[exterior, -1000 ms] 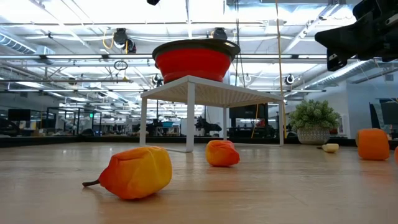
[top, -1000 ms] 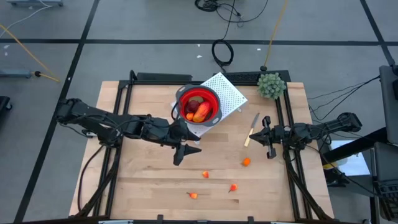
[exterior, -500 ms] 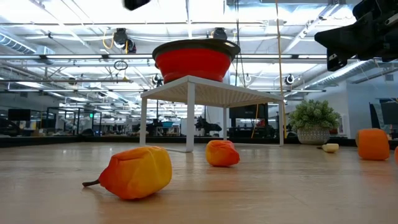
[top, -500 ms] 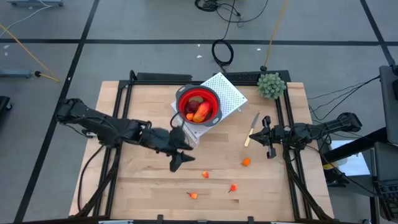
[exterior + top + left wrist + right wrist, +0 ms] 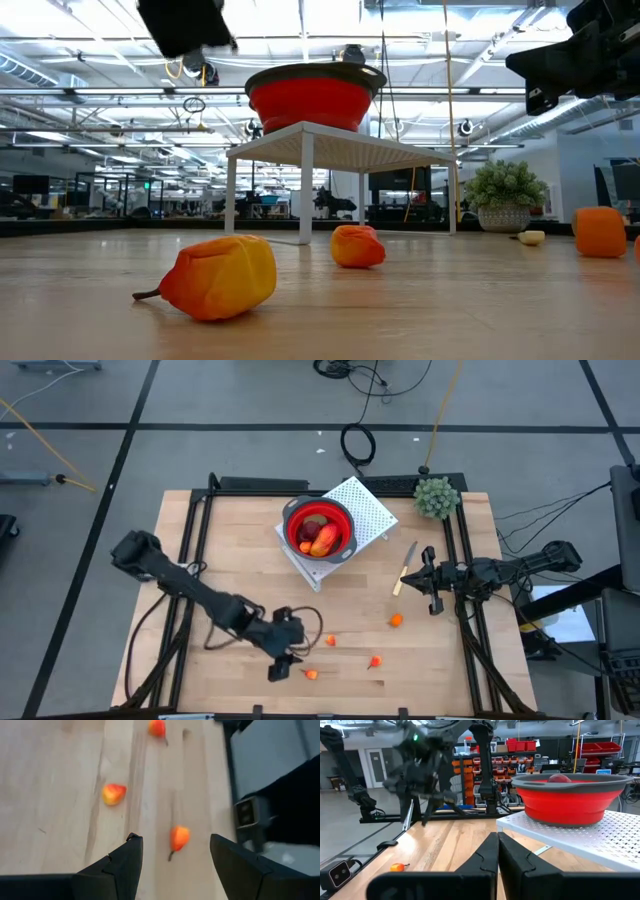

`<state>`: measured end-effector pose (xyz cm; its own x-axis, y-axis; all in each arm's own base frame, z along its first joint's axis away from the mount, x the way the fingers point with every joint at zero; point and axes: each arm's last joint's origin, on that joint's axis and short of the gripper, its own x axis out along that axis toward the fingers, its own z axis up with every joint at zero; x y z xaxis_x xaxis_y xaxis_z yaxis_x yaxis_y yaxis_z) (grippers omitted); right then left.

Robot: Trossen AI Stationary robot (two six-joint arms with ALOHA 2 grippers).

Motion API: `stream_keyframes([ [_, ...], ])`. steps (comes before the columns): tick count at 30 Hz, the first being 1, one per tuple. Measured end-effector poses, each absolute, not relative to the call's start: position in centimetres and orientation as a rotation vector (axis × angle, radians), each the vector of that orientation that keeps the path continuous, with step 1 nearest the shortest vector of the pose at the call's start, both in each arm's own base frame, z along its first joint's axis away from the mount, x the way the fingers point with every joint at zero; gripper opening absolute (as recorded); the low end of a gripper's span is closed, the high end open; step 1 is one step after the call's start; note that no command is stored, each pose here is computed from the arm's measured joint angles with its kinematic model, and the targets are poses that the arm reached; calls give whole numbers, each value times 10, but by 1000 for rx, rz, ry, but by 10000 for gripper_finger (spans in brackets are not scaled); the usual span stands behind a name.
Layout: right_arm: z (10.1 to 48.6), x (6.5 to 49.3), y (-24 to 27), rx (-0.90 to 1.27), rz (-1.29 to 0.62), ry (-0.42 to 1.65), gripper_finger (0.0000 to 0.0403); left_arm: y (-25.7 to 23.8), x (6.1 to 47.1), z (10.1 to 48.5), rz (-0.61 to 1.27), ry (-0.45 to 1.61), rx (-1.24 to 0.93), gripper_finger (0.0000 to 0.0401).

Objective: Pick & Place Fruit
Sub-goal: Put the peach into the red strainer bowl on the shelf

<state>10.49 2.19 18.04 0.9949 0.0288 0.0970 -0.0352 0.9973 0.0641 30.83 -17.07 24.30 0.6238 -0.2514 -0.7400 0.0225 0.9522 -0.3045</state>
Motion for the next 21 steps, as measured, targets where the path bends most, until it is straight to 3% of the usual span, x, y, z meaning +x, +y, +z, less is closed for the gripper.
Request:
stream_keyframes([
  [7,181,105,22,66,32,-97,0,-187,322,202,-231,936,-107,230],
  [21,180,105,22,152,37,-96,0,-209,342,158,-354,878,-47,230],
])
